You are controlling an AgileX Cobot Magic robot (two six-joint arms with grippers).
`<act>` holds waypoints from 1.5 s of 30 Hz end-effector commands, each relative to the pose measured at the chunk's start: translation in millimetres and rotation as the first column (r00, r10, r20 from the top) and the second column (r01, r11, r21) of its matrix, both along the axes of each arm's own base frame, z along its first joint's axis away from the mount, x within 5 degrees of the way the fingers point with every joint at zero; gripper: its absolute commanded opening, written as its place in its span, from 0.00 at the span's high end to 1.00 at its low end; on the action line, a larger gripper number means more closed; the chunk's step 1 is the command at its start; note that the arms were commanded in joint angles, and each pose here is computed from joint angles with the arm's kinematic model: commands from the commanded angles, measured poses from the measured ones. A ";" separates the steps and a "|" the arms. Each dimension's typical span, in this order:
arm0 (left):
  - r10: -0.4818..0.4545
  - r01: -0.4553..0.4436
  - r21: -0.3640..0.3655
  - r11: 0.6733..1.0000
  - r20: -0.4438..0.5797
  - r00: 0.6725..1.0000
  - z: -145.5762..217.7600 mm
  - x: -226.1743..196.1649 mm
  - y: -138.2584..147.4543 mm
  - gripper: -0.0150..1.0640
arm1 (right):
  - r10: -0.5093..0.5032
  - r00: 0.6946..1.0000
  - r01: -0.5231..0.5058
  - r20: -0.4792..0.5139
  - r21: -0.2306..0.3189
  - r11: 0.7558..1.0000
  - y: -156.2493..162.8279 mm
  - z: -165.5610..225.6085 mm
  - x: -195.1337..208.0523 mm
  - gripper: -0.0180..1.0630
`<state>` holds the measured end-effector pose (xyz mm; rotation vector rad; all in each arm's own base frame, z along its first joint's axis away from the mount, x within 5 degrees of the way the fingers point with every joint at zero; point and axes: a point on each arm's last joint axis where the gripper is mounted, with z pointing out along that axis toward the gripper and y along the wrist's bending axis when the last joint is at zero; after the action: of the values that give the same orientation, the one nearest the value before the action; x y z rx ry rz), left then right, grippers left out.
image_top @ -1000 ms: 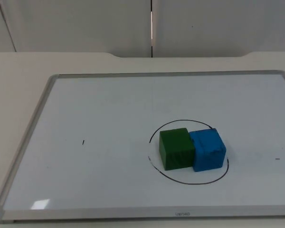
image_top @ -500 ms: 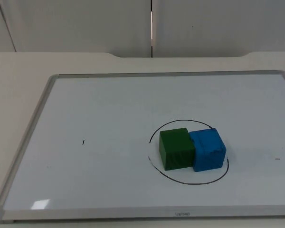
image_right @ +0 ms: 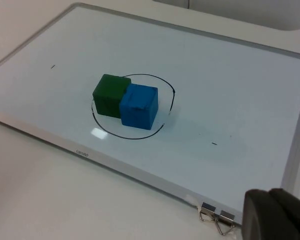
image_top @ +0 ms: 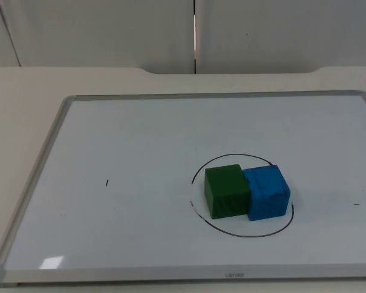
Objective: Push the two cubes into the marked area.
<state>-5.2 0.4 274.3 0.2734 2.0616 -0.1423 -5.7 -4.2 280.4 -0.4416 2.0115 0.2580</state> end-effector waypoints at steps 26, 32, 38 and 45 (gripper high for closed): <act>-0.011 0.011 0.005 1.000 0.013 1.000 -0.2 0.5 -0.2 0.25 | -0.001 1.000 0.001 0.004 -0.001 1.000 -0.5 -0.1 -0.4 0.21; -0.011 0.011 0.005 1.000 0.013 1.000 -0.2 0.5 -0.2 0.25 | -0.003 1.000 0.003 0.004 -0.001 1.000 -0.7 -0.1 -0.4 0.21; -0.011 0.011 0.005 1.000 0.013 1.000 -0.2 0.5 -0.2 0.02 | -0.003 1.000 0.003 0.004 -0.001 1.000 -0.7 -0.1 -0.4 0.21; -0.011 0.011 0.005 1.000 0.013 1.000 -0.2 0.5 -0.2 0.01 | -0.003 1.000 0.003 0.004 -0.001 1.000 -0.7 -0.1 -0.4 0.21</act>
<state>-5.2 0.4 274.3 0.2828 2.0601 -0.1367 -5.7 -4.2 280.4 -0.4416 2.0115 0.2580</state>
